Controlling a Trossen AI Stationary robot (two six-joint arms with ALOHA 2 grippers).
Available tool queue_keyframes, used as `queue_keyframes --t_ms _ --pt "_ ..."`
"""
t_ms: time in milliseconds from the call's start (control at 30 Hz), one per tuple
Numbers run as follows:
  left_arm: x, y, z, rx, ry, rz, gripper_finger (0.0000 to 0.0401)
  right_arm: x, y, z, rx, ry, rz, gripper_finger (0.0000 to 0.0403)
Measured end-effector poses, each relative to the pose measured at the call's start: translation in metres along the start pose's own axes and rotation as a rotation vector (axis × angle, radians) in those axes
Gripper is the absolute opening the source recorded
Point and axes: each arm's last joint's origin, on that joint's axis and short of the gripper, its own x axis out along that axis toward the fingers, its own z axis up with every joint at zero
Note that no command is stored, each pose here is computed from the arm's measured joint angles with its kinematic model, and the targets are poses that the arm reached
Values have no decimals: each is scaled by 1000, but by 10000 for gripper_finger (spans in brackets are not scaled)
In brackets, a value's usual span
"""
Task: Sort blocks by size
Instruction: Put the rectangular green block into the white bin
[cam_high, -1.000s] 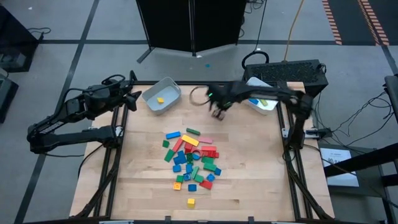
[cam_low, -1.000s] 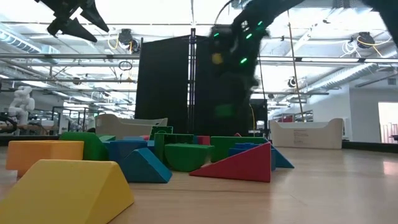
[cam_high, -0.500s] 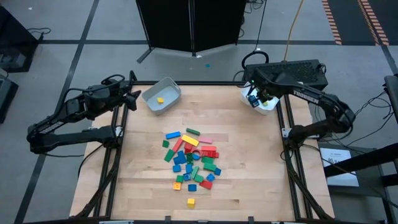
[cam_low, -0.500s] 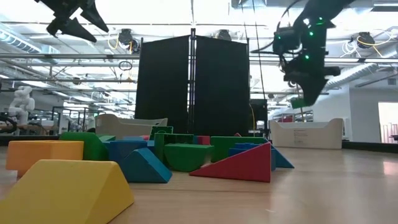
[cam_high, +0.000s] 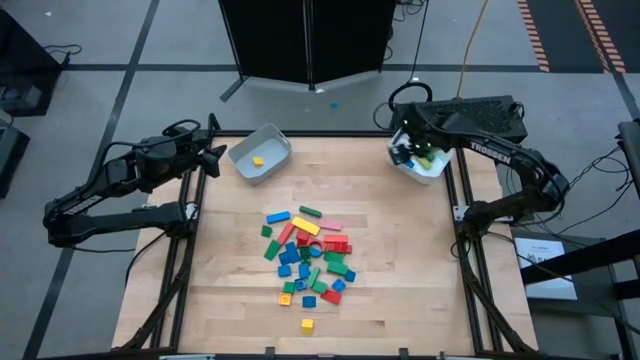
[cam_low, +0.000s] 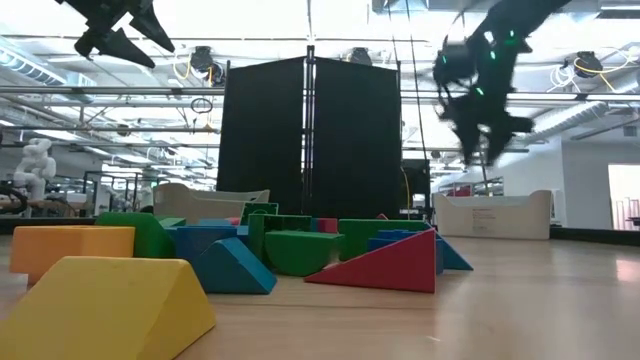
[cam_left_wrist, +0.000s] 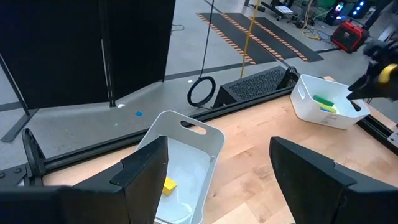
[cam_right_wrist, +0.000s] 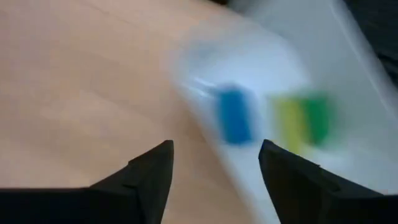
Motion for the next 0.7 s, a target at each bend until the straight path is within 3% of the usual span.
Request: queue_keyframes --t_ms 167,300,433,567,700 --pt "0 0 0 0 0 0 281 -23 69 15 -135 -247 470 213" --pt "0 0 0 0 0 0 281 -23 134 -1 -354 -404 660 200" --pt "0 0 0 1 1 -1 281 7 185 -32 -544 -418 668 191" --pt "0 0 0 1 2 -1 281 45 221 -49 -608 -330 646 190" --pt "0 0 0 2 4 -5 281 65 251 -49 -674 -305 612 198"
